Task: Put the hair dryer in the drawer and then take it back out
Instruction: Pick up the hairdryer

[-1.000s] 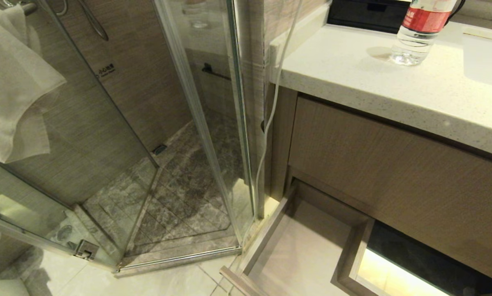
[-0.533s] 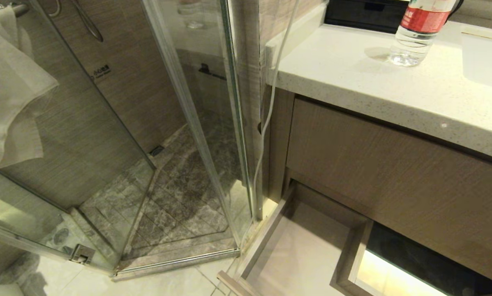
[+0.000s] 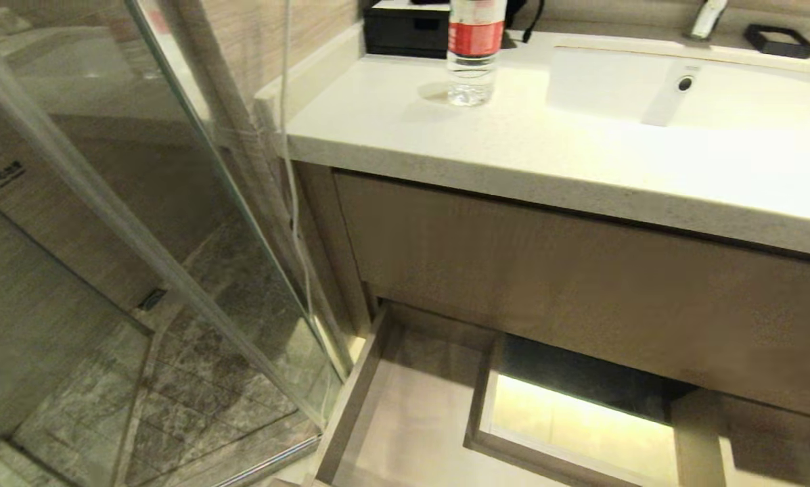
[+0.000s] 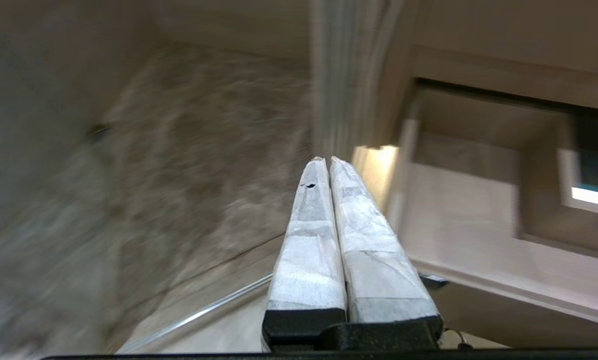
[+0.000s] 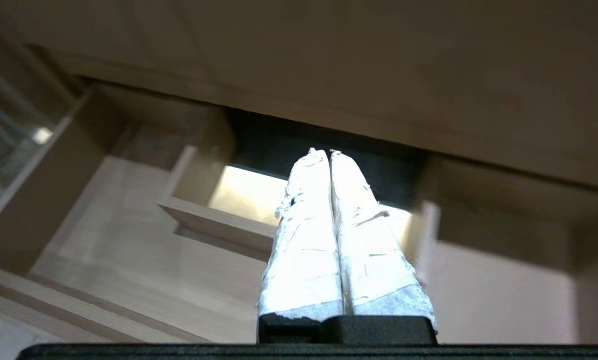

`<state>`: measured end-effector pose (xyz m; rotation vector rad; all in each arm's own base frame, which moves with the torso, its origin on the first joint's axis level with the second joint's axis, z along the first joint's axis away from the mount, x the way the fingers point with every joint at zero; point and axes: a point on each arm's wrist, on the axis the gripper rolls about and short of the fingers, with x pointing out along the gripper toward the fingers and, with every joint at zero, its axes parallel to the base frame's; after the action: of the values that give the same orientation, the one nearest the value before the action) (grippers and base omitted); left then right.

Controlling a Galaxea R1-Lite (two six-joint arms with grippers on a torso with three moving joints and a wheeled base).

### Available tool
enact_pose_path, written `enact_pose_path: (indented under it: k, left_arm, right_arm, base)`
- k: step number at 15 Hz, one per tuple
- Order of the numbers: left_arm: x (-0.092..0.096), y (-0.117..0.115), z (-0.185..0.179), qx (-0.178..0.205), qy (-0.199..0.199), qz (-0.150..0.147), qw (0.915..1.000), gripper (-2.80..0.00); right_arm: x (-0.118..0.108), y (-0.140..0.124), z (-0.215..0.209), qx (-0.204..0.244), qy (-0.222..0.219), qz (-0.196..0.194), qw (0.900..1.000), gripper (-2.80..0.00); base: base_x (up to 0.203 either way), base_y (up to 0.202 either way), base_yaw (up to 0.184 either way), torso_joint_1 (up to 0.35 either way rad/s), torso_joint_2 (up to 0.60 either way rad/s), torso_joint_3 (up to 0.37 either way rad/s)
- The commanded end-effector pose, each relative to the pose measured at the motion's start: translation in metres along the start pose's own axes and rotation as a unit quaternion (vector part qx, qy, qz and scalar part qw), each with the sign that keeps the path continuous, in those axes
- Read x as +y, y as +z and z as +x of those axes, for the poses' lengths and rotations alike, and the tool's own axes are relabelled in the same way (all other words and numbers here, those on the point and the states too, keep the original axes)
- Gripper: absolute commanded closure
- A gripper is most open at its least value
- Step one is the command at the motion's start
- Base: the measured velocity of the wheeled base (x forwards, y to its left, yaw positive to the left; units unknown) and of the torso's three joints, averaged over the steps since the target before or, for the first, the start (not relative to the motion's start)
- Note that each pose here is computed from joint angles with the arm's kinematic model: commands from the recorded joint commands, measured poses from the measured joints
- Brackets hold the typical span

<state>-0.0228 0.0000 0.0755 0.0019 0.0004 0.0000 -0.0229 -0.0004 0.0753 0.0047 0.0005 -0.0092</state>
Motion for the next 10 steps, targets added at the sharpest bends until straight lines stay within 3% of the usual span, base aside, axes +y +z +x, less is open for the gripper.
enact_pose_path:
  k: [1,5,10]
  left_arm:
    - [0.0000,-0.0002,0.0000,0.001,0.000,0.000,1.0000,0.00]
    - [0.0000,-0.0002,0.0000,0.001,0.000,0.000,1.0000,0.00]
    - [0.0000,-0.0002,0.0000,0.001,0.000,0.000,1.0000,0.00]
  right_arm:
    - [0.0000,0.0001,0.0001,0.001,0.001,0.000,1.000,0.00]
    - [0.0000,0.0001,0.0001,0.001,0.000,0.000,1.000,0.00]
    - [0.0000,0.0001,0.0001,0.001,0.001,0.000,1.000,0.00]
  base:
    - [0.012,0.008,-0.195,0.000,0.00,0.005]
    - [0.000,0.001,-0.120,0.005,0.00,0.004]
    - [0.000,0.000,0.000,0.000,0.00,0.000]
